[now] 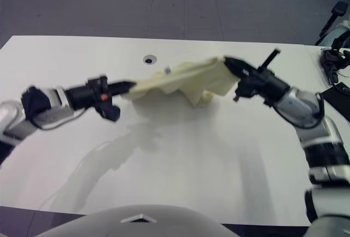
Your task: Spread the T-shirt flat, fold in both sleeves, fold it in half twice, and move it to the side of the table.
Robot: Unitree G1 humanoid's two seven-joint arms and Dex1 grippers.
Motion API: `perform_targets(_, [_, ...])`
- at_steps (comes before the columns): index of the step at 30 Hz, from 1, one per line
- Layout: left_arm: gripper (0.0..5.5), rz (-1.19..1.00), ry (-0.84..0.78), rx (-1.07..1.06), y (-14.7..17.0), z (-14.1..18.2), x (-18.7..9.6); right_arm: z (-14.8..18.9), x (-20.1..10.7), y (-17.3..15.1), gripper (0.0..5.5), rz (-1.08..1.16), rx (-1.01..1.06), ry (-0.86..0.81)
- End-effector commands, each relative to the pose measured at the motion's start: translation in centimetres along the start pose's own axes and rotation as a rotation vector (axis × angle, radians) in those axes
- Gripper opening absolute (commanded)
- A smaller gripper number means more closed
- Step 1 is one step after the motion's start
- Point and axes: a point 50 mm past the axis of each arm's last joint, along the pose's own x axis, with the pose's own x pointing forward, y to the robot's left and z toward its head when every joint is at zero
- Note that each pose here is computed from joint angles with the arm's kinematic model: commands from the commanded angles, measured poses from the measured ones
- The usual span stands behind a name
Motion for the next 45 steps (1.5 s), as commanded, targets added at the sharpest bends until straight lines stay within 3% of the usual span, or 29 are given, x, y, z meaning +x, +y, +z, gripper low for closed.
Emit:
perform_targets(1, [0.0,-0.129,-0.069,-0.132,-0.2,5.1,-2.9,3.7,-2.7,-0.1,0.02,0.17,0.174,-0.028])
perform_targets(5, [0.0,-0.243,-0.113,-0.292,-0.3,8.1,-4.3,6.3,-3.7,2.0,0.02,0.379,0.326,-0.055])
perform_targets(9, [0.0,-0.489,-0.237,-0.613,-4.4,12.1,-5.0,9.2,-5.5,8.8,0.02,0.848,0.538,-0.069])
perform_targets(16, [0.0,-0.677,-0.283,-0.697,-7.0,14.2,-5.7,10.6,-7.2,12.8,0.02,1.114,0.645,-0.045])
perform_targets(18, [0.0,-0.699,-0.288,-0.724,-7.1,14.3,-5.9,10.3,-7.2,12.5,0.02,1.103,0.639,-0.025])
perform_targets(31, [0.0,-0.612,-0.304,-0.87,-5.4,13.7,-5.2,11.5,-6.3,9.9,2.18,0.959,0.792,-0.174])
perform_targets(35, [0.8,-0.582,-0.281,-0.889,-4.3,12.1,-5.5,10.1,-6.2,8.5,2.87,0.88,0.792,-0.143])
perform_targets(41, [1.86,-0.596,-0.455,-1.014,-2.0,12.6,-6.7,7.9,-5.7,6.8,3.89,0.753,0.856,-0.127])
perform_targets(45, [2.44,-0.598,-0.396,-0.986,-2.4,11.7,-6.7,7.3,-5.1,6.7,4.48,0.722,0.791,-0.086])
